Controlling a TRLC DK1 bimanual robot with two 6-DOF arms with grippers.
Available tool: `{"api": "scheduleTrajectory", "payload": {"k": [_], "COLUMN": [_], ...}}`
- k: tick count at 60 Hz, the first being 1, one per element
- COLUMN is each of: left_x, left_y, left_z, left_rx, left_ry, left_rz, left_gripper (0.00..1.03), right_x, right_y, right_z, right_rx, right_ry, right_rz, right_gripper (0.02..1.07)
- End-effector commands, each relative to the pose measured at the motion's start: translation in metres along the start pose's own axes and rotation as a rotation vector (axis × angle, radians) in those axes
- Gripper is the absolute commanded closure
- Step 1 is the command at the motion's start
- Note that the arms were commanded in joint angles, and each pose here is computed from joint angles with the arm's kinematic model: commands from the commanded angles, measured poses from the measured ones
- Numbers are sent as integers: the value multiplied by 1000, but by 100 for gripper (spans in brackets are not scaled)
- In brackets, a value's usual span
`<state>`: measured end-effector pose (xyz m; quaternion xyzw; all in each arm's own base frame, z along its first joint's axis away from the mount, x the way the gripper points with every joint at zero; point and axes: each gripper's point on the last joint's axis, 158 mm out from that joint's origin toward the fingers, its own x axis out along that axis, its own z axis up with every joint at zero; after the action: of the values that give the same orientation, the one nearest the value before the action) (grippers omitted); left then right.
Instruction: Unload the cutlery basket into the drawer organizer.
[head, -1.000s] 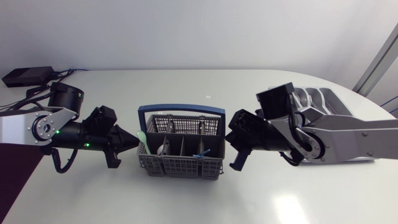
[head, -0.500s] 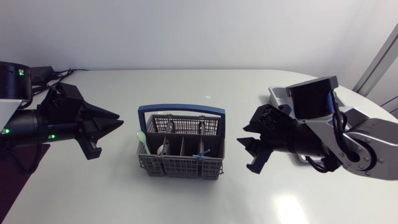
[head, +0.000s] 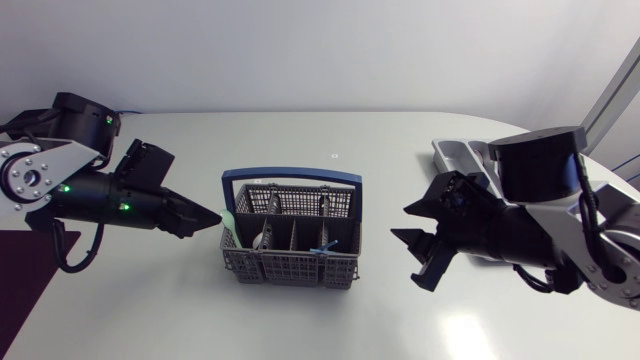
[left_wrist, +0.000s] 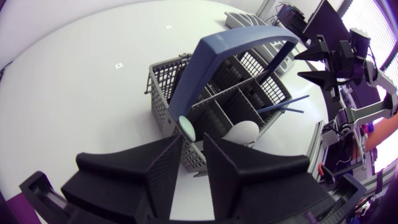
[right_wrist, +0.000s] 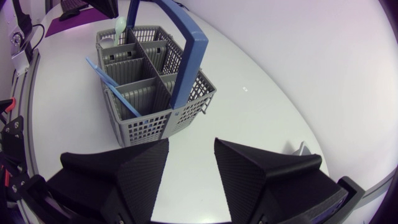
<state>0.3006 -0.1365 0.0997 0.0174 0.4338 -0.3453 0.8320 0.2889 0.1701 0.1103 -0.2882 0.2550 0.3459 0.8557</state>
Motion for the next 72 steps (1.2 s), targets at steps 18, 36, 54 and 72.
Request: {"api": "scheduleTrajectory", "payload": {"k": [18, 36, 54, 72], "left_x": [12, 14, -8, 8], "left_y": [-4, -1, 6, 9], "left_z": [14, 9, 17, 10], "left_rx": [-87, -104, -94, -89], "left_ry": [46, 75, 13, 60], "left_rz": [-33, -17, 23, 32], "left_gripper": [76, 79, 79, 79], "right_x": [0, -1, 0, 0], "right_y": [11, 15, 18, 19], "right_z": [-17, -20, -25, -26], "right_rx": [29, 26, 23, 22], "right_ry": [36, 35, 42, 44], "right_rz": [23, 34, 42, 45], "right_gripper": [49, 47, 46, 46]}}
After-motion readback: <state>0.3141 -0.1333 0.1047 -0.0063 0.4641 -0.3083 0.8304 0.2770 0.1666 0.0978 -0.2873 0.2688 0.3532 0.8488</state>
